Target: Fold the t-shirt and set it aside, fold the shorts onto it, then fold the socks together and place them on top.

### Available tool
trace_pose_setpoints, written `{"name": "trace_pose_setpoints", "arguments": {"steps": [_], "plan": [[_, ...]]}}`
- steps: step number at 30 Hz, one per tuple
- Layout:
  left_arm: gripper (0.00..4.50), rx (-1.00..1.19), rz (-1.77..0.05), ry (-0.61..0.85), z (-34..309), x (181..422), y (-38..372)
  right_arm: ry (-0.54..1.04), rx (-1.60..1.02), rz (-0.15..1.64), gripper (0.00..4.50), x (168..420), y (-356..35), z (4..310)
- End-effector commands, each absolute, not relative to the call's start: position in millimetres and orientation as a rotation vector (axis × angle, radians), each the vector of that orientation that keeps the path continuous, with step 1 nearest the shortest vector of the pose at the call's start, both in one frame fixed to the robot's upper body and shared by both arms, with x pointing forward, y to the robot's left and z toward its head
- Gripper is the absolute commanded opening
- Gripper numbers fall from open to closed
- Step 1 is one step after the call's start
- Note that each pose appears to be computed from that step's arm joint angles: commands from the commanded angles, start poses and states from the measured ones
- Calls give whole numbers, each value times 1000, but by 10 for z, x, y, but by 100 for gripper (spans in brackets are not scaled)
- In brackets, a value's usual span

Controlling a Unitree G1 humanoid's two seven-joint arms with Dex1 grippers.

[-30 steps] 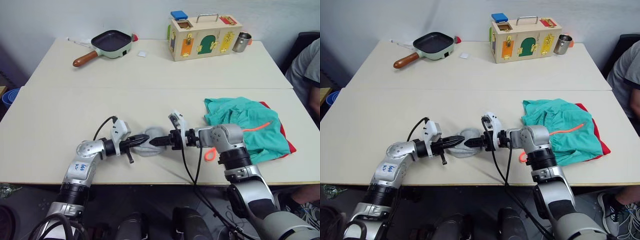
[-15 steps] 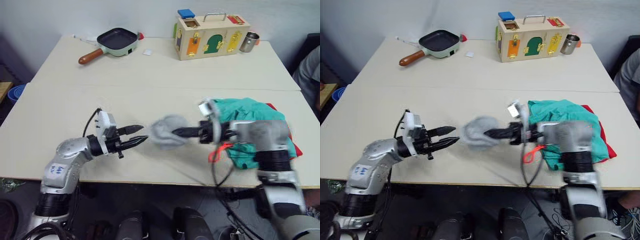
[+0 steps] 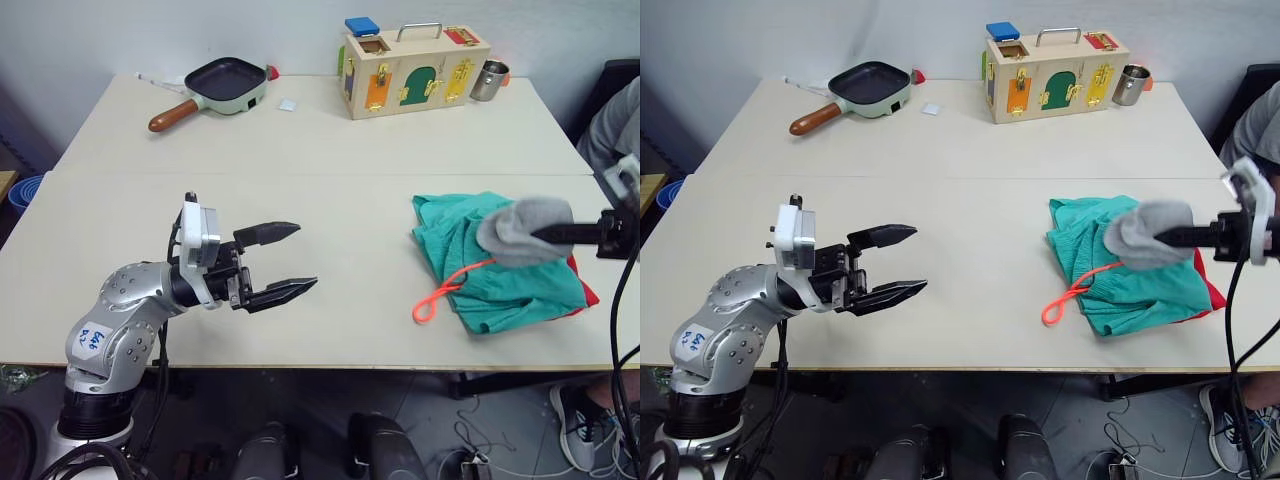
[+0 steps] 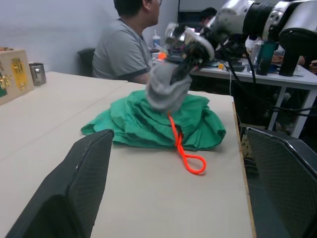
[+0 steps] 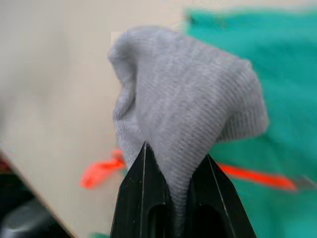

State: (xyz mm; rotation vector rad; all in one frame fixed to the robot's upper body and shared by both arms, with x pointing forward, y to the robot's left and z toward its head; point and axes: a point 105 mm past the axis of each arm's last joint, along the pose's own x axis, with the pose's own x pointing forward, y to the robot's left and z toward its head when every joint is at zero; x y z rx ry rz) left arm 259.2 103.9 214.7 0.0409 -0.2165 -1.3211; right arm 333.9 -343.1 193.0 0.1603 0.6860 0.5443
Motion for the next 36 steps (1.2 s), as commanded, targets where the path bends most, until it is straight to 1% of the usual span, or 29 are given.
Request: {"name": "trace_pose_setpoints", "arguments": {"steps": [1, 5, 7, 8, 10, 12, 14, 15, 16, 19, 21, 23, 25, 26, 28, 29, 30, 31, 34, 35, 36], "plan": [[447, 59, -1388, -281, 2262, 2459, 937, 671, 80, 450, 0, 3446, -3562, 1873], [447, 67, -1394, -286, 2274, 2467, 913, 647, 25, 361, 0, 3601, -3584, 1720], [447, 71, -1392, -292, 2279, 2481, 906, 623, -3, 308, 0, 3657, -3622, 1710], [447, 71, -1392, -292, 2277, 2488, 903, 632, 8, 322, 0, 3647, -3605, 1710], [450, 72, -1392, -290, 2270, 2497, 898, 604, 3, 332, 71, 3648, -3617, 1786], [450, 77, -1390, -285, 2262, 2507, 906, 590, -21, 327, 125, 3629, -3663, 1856], [450, 79, -1390, -271, 2243, 2519, 926, 602, -75, 342, 204, 3554, -3736, 1918], [450, 82, -1384, -268, 2235, 2529, 939, 605, -106, 343, 228, 3517, -3782, 1953], [450, 85, -1376, -263, 2225, 2541, 952, 603, -137, 335, 269, 3487, -3834, 1995], [450, 95, -1355, -249, 2198, 2569, 996, 557, -223, 339, 364, 3413, -3934, 2210], [450, 121, -1326, -220, 2147, 2597, 1063, 511, -299, 338, 443, 3363, -3994, 2402], [450, 148, -1307, -164, 2063, 2606, 1145, 469, -400, 371, 447, 3331, -3996, 2538], [450, 177, -1261, -149, 2023, 2638, 1229, 412, -450, 429, 447, 3354, -3918, 2591], [450, 224, -1205, -148, 1993, 2685, 1301, 359, -469, 482, 447, 3402, -3812, 2616], [450, 271, -1129, -121, 1913, 2724, 1450, 255, -497, 668, 447, 3489, -3465, 2574], [450, 296, -1096, -104, 1868, 2742, 1519, 203, -513, 763, 447, 3510, -3279, 2519], [450, 314, -1063, -85, 1801, 2745, 1610, 134, -565, 905, 447, 3508, -2974, 2382], [450, 328, -1042, -75, 1758, 2746, 1668, 81, -594, 993, 447, 3472, -2776, 2288], [450, 388, -969, -58, 1644, 2765, 1811, -48, -577, 1115, 447, 3368, -2312, 2049], [450, 423, -931, -48, 1589, 2772, 1876, -110, -575, 1170, 447, 3301, -2074, 1908], [450, 448, -906, -42, 1552, 2774, 1919, -157, -573, 1203, 447, 3236, -1917, 1826]]}}
